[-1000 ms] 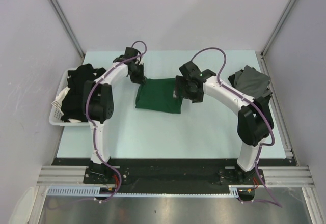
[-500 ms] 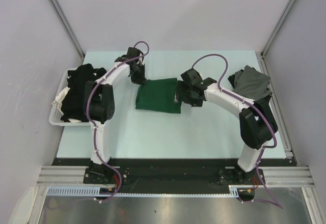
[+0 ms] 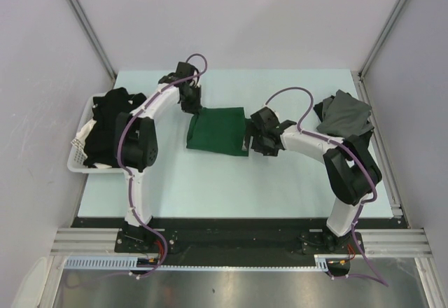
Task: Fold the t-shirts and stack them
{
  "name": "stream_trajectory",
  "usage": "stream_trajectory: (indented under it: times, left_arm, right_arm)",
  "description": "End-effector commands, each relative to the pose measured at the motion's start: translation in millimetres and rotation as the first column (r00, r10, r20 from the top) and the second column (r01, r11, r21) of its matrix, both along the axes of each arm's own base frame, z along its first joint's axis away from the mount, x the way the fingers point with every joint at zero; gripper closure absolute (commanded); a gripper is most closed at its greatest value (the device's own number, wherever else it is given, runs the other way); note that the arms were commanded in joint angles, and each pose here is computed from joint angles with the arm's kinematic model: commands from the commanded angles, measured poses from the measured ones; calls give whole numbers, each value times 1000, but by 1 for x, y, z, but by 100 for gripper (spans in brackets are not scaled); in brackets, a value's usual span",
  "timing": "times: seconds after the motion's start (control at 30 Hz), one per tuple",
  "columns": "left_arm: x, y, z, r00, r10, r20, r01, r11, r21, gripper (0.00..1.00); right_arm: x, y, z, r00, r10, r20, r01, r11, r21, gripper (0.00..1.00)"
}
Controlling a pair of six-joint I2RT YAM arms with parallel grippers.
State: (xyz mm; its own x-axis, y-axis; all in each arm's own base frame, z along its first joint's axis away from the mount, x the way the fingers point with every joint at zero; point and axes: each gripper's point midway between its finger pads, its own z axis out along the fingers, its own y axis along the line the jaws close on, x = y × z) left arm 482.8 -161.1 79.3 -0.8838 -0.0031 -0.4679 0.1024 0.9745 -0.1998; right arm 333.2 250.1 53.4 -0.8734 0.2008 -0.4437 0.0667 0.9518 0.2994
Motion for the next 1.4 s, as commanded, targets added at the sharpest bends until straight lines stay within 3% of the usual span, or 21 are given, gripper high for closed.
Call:
stream_trajectory:
  times: [0.0,0.7,0.9,1.1,1.2,1.23,1.33,1.37]
  left_arm:
    - [5,0,52,993,-18,119,18,1000,3,100]
    - [1,0,42,995,-32,94,29,999,37,100]
    - [3,-4,42,994,-36,99,33,999,33,100]
    - [3,-6,40,995,-36,95,34,999,24,100]
    - [2,-8,40,995,-37,93,35,999,19,100]
    - [2,-8,40,995,-37,93,35,999,19,100]
    - [1,-9,40,995,-36,93,35,999,16,100]
    - [1,-10,40,995,-37,93,36,999,18,100]
  right_arm:
    - [5,13,-1,999,-18,49,15,998,65,18]
    - [8,32,-32,998,14,54,-21,992,121,23]
    - [4,36,-41,999,31,28,-34,991,132,31]
    - [-4,39,-49,998,67,-8,-65,988,141,50]
    - [-6,38,-52,997,77,-19,-74,988,136,73]
    - [-6,36,-52,997,73,-22,-69,988,135,86]
    - [-4,30,-52,997,67,-24,-63,990,126,100]
    - [-4,28,-52,998,65,-27,-62,991,121,100]
